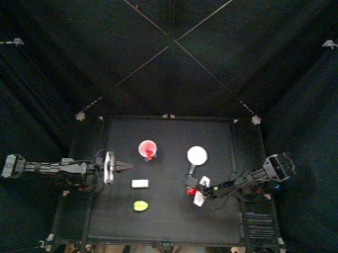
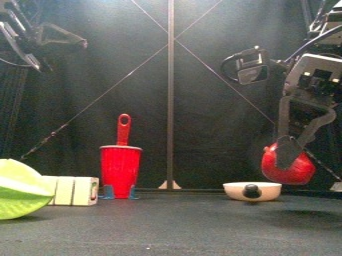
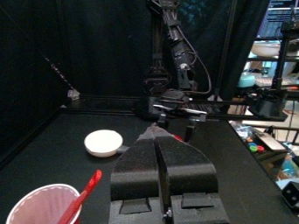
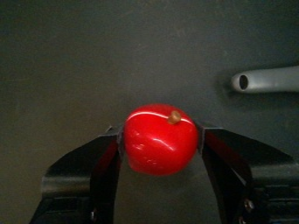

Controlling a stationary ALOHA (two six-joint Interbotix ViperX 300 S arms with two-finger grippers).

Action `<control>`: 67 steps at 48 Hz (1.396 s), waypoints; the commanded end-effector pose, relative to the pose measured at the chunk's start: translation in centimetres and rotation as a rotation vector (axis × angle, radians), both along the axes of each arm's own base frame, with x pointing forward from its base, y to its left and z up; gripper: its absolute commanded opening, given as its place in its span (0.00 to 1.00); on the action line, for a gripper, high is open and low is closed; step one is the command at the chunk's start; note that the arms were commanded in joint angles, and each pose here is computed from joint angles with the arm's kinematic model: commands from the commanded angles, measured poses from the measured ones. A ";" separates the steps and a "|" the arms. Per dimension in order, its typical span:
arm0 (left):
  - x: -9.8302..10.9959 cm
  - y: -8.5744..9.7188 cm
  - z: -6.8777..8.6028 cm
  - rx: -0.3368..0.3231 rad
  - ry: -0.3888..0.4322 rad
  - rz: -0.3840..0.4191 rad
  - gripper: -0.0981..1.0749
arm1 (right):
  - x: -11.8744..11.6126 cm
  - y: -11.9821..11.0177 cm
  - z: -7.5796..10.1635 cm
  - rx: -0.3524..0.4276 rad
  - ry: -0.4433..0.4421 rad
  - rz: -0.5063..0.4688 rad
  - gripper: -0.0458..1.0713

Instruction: Place apple in pan

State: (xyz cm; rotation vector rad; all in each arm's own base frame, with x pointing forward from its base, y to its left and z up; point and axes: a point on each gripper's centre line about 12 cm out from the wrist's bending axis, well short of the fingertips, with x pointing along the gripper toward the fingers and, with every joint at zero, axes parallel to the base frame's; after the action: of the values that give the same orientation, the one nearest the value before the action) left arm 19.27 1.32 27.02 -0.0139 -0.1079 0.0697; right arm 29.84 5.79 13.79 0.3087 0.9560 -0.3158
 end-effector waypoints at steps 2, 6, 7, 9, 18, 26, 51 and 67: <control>0.2 0.1 0.5 -0.003 -0.017 0.002 0.06 | 0.3 -0.1 1.2 0.009 -0.039 -0.003 0.67; 0.2 0.1 0.5 -0.003 -0.016 0.004 0.06 | 0.4 -0.1 1.4 0.009 -0.047 0.001 0.67; 0.2 0.1 0.6 -0.003 -0.019 0.004 0.06 | 0.4 -0.1 1.5 0.009 -0.048 0.001 0.67; 0.2 0.1 0.5 -0.006 -0.016 0.005 0.06 | 0.3 -0.1 1.6 0.004 -0.051 0.001 0.67; 0.1 0.1 0.4 -0.008 -0.013 0.005 0.06 | 0.0 -1.2 2.7 -0.029 -0.075 -0.016 0.67; 0.1 0.1 0.2 -0.018 -0.009 0.007 0.06 | -0.4 -3.1 4.1 -0.068 -0.105 -0.062 0.67; 0.1 0.2 0.0 -0.032 -0.005 0.012 0.06 | -3.6 -13.9 3.9 -0.131 -0.088 -0.411 0.68; 0.0 0.2 -0.1 -0.032 -0.002 0.012 0.06 | -4.0 -16.0 2.4 -0.117 -0.063 -0.466 0.68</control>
State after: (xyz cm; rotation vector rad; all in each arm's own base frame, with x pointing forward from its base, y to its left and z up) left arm 19.12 1.47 26.34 -0.0459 -0.0921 0.0821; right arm 25.70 -9.70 15.88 0.4218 0.8116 -0.7724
